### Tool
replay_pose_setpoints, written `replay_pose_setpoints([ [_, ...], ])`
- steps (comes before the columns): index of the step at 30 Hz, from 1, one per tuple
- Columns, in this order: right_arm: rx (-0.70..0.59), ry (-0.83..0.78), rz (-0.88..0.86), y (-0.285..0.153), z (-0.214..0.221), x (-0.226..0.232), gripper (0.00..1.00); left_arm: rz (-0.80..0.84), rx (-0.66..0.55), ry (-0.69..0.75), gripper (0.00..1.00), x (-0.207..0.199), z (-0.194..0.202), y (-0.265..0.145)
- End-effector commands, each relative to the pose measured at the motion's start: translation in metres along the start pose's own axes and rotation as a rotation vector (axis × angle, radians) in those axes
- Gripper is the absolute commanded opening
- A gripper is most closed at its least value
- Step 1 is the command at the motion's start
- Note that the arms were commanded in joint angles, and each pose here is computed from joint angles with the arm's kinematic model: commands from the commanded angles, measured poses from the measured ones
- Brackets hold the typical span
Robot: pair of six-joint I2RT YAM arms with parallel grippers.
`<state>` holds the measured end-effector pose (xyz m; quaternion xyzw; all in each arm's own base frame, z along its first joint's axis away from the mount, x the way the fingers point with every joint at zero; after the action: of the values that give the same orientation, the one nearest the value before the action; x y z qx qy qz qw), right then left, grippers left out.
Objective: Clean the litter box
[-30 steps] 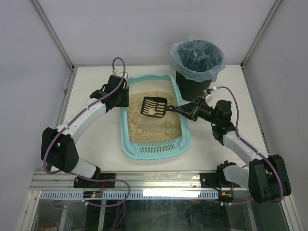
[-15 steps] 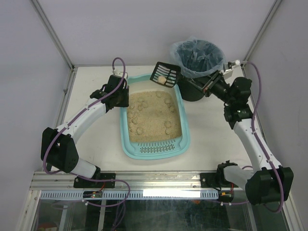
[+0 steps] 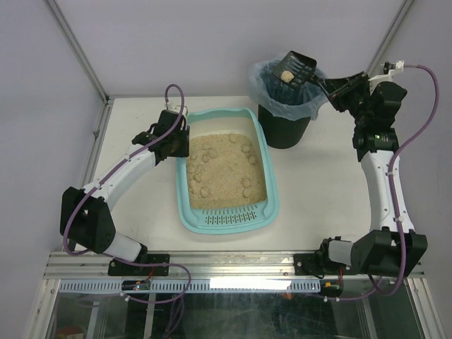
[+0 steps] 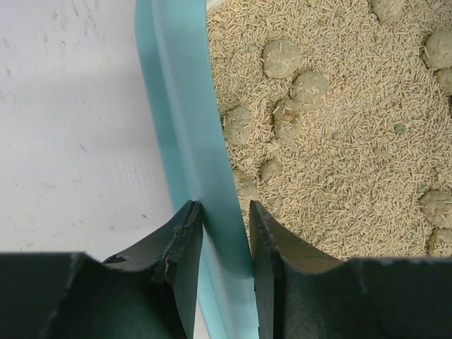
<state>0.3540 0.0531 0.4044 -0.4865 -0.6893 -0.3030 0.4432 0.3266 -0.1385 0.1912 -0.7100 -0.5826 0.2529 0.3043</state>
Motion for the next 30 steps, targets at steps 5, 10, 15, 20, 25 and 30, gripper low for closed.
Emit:
replay_pose_setpoints([
  [5, -0.133, -0.346, 0.117, 0.020, -0.042, -0.008, 0.00, 0.015, -0.031, 0.018, 0.35, 0.002, -0.007, 0.002],
  [10, -0.110, -0.410, 0.144, 0.033, -0.046, -0.020, 0.00, 0.013, -0.031, 0.017, 0.43, 0.002, -0.007, 0.002],
  [15, -0.116, -0.433, 0.154, 0.037, -0.047, -0.026, 0.00, 0.010, -0.036, 0.016, 0.45, 0.003, -0.008, 0.000],
  [20, -0.104, -0.528, 0.136, 0.044, -0.040, -0.020, 0.00, 0.018, -0.028, 0.015, 0.45, 0.001, -0.007, 0.003],
  [25, -0.108, -0.825, 0.133, 0.052, -0.019, -0.003, 0.00, 0.017, -0.027, 0.015, 0.45, 0.002, -0.006, 0.003],
  [30, -0.156, -1.065, 0.194, 0.053, -0.014, 0.009, 0.00, 0.013, -0.030, 0.017, 0.45, 0.002, -0.006, 0.002],
])
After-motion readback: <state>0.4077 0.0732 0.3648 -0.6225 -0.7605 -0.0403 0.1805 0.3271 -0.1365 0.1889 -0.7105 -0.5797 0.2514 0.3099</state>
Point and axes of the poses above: each gripper's point midway between its finger pads, its own y axis out along the fingers, its own x axis along the line the jaws close on, z = x × y, the point moved 5 cm from there along -y, back along the fingers, and after that the axes turned 6 degrees about y, right-handed, at the moved point
